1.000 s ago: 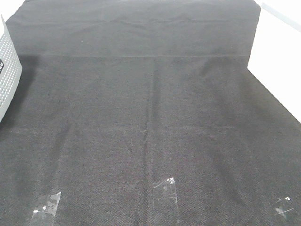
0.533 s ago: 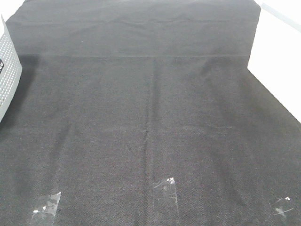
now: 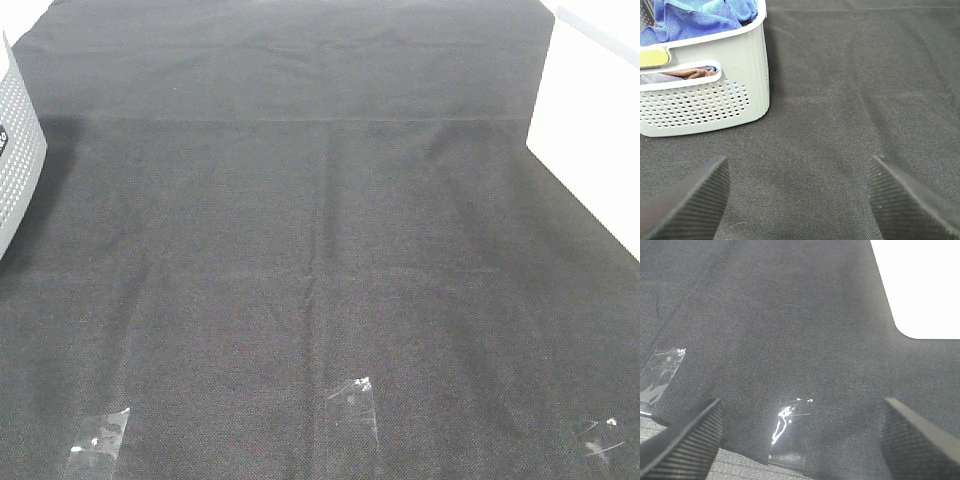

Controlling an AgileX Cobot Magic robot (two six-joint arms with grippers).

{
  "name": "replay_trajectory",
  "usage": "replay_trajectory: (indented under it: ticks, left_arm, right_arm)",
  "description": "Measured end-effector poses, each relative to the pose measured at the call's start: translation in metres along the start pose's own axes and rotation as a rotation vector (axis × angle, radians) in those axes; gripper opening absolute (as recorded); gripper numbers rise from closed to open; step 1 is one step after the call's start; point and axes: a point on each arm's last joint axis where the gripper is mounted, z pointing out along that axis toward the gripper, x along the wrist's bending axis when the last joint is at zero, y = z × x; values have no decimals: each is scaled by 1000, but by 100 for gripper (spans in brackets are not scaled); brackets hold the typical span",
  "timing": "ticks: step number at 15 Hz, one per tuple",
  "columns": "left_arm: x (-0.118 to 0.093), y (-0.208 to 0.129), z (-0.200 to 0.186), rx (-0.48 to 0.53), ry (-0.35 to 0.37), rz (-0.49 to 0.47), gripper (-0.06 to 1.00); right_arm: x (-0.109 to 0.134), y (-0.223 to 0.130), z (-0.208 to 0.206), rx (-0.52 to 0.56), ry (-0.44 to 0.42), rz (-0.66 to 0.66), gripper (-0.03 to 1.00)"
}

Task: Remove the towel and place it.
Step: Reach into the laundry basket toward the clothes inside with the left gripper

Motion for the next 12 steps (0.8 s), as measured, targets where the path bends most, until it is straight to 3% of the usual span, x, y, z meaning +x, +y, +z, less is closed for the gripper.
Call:
replay_trajectory:
  ticks: [12]
  left_arm:
    - [0,0,0,0,0,0,72]
  right_arm:
    - [0,0,0,0,0,0,81]
